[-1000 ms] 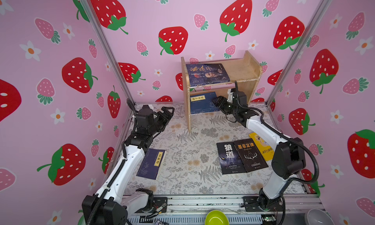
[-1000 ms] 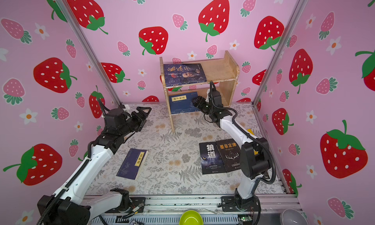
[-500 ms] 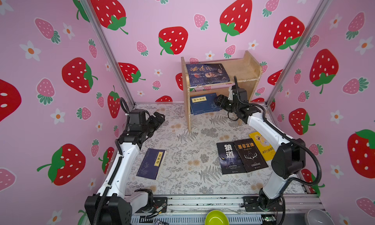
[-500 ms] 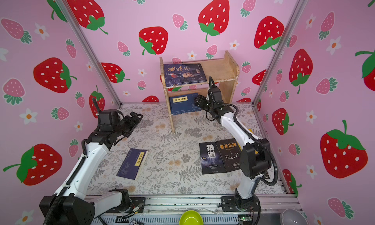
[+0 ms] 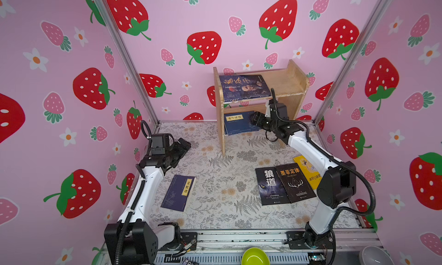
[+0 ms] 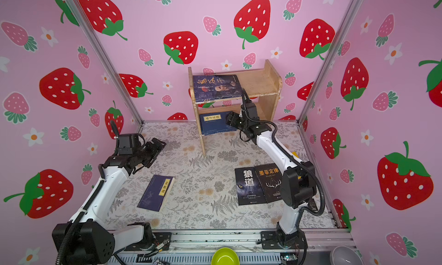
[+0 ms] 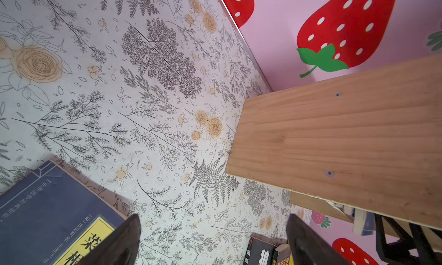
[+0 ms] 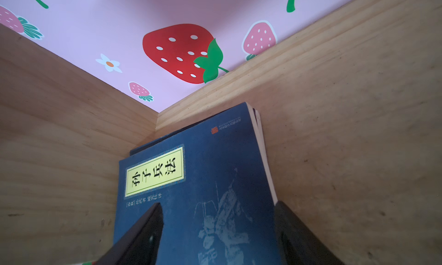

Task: Stacking books/files
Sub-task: Move the book to the bookshelf.

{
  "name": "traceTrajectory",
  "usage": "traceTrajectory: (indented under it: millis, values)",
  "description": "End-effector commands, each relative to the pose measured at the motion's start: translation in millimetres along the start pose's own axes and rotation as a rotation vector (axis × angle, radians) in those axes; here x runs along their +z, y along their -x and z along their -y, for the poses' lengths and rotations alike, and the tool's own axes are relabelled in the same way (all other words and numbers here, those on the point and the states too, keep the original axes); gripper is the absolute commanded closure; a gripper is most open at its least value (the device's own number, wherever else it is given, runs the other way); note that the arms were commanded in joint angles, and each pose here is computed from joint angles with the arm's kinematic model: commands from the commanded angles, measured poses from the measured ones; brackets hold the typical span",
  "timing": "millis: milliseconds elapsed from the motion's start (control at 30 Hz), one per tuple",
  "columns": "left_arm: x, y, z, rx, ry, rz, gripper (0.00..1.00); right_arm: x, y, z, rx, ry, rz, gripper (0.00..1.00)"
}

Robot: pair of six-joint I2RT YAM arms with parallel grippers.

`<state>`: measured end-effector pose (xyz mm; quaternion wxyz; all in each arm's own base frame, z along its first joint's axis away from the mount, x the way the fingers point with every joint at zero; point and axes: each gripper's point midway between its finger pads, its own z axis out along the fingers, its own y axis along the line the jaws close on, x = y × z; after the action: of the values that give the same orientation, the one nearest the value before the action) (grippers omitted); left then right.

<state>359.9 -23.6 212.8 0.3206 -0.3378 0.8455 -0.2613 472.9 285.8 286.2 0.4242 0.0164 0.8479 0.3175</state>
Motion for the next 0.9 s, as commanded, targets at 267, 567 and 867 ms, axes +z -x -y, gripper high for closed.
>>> traceTrajectory:
  millis: [267, 567, 867]
  values:
    - [11, 3, 8, -0.013, -0.041, -0.024, 0.06, -19, -19, 14, -0.004, -0.06, -0.042, 0.27]
    - [17, -5, 28, 0.025, -0.159, -0.068, 0.07, -28, -15, 3, 0.072, 0.018, 0.01, 0.36]
    - [10, -56, 118, 0.555, -0.387, -0.142, 0.04, -24, -17, -9, 0.05, 0.032, 0.008, 0.37]
